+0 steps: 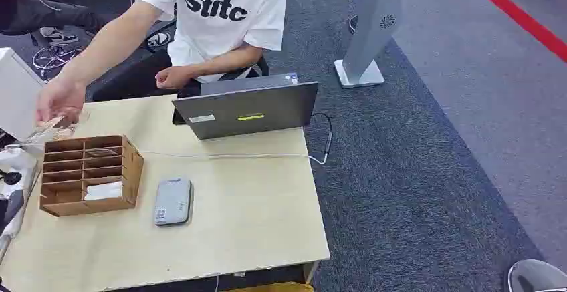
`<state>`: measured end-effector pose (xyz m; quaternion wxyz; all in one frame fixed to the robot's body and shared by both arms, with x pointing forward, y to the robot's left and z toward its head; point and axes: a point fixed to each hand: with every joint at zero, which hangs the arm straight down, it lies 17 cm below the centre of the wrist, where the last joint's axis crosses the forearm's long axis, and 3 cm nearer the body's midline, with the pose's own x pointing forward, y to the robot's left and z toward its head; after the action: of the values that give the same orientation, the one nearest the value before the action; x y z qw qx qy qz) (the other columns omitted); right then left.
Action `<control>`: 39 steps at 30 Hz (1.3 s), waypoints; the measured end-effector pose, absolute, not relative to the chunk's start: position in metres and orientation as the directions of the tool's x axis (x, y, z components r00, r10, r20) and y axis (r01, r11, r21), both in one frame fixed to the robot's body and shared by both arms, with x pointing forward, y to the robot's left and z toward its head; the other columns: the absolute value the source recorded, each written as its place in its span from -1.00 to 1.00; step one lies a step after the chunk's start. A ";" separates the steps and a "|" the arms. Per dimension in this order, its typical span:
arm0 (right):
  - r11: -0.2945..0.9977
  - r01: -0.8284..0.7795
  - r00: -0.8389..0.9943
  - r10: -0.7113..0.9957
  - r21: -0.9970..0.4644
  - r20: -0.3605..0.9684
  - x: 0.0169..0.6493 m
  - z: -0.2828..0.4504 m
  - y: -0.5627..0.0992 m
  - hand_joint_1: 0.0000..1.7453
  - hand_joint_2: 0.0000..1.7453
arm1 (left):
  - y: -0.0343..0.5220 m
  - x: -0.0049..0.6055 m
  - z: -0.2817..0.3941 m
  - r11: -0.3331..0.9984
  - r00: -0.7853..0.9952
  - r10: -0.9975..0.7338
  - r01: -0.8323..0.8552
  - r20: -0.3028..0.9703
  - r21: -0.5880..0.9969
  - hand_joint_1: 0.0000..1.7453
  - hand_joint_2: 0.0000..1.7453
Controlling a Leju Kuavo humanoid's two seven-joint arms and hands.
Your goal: Pass the card to the sensor for recognition and then transmit it.
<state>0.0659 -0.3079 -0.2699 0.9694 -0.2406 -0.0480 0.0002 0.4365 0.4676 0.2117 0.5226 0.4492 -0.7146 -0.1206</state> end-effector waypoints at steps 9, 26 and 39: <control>0.884 -0.049 0.986 0.117 -0.465 0.118 0.076 -0.269 -0.305 -1.00 1.00 | 0.442 0.452 0.201 0.542 -0.057 -0.806 -0.470 0.589 0.696 -1.00 1.00; 0.883 -0.100 0.982 0.162 -0.459 0.098 0.074 -0.270 -0.302 -1.00 1.00 | 0.421 0.454 0.191 0.552 -0.081 -0.812 -0.425 0.577 0.717 1.00 1.00; 0.882 -0.115 0.979 0.178 -0.457 0.098 0.075 -0.271 -0.301 -1.00 1.00 | 0.401 0.455 0.182 0.518 -0.092 -0.845 -0.384 0.526 0.765 1.00 1.00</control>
<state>0.0747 -0.3010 -0.2705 0.9676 -0.2310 -0.0686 0.0756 0.4547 0.4008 0.1815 0.5131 0.4366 -0.7039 -0.2249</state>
